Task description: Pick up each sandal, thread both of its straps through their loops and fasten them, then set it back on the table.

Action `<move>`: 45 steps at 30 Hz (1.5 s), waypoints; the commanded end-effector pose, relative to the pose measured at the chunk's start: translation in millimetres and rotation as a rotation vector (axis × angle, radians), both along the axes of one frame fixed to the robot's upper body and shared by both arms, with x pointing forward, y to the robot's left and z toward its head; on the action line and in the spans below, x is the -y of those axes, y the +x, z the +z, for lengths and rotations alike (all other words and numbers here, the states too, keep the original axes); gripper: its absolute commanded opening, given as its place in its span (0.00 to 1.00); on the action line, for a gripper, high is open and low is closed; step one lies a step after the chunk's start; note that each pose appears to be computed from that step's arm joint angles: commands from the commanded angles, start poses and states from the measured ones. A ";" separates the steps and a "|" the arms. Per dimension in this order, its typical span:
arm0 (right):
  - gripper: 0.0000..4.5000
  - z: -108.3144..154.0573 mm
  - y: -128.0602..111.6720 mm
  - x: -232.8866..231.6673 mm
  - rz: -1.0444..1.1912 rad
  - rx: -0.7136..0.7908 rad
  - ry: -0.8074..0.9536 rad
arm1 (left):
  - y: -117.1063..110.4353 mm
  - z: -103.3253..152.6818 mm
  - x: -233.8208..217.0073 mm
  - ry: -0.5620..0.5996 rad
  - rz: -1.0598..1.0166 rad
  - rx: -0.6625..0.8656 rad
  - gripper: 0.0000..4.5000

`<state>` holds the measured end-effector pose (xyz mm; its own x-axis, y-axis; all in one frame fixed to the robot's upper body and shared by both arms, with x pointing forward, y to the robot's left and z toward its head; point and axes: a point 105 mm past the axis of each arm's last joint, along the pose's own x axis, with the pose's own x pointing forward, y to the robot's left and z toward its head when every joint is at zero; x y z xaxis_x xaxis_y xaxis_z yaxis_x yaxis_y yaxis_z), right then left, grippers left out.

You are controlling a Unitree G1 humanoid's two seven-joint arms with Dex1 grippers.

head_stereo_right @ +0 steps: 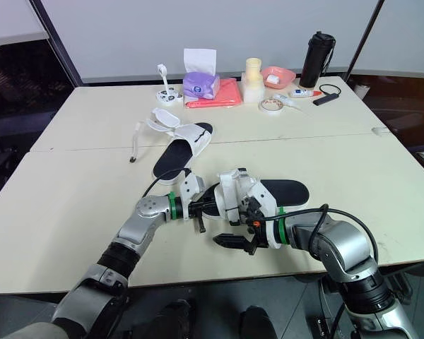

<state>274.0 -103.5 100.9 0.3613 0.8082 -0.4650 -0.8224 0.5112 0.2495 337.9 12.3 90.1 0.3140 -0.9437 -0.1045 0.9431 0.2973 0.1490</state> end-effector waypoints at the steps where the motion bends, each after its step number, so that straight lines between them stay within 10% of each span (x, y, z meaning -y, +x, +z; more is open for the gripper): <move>1: 0.60 9.1 7.0 1.0 -0.010 0.044 0.006 | -7.0 -10.1 5.7 0.026 -0.026 -0.032 0.00; 7: 0.01 8.2 9.4 5.4 -0.017 0.032 0.001 | -7.7 -10.8 6.0 0.025 -0.026 -0.036 0.00; 28: 0.01 -9.7 -74.0 2.7 0.318 -0.096 -0.102 | -8.1 -12.2 3.5 0.030 -0.020 -0.048 0.00; 45: 0.01 116.8 5.9 -9.2 0.241 0.284 0.023 | -11.8 -23.8 5.0 0.084 -0.033 -0.035 0.00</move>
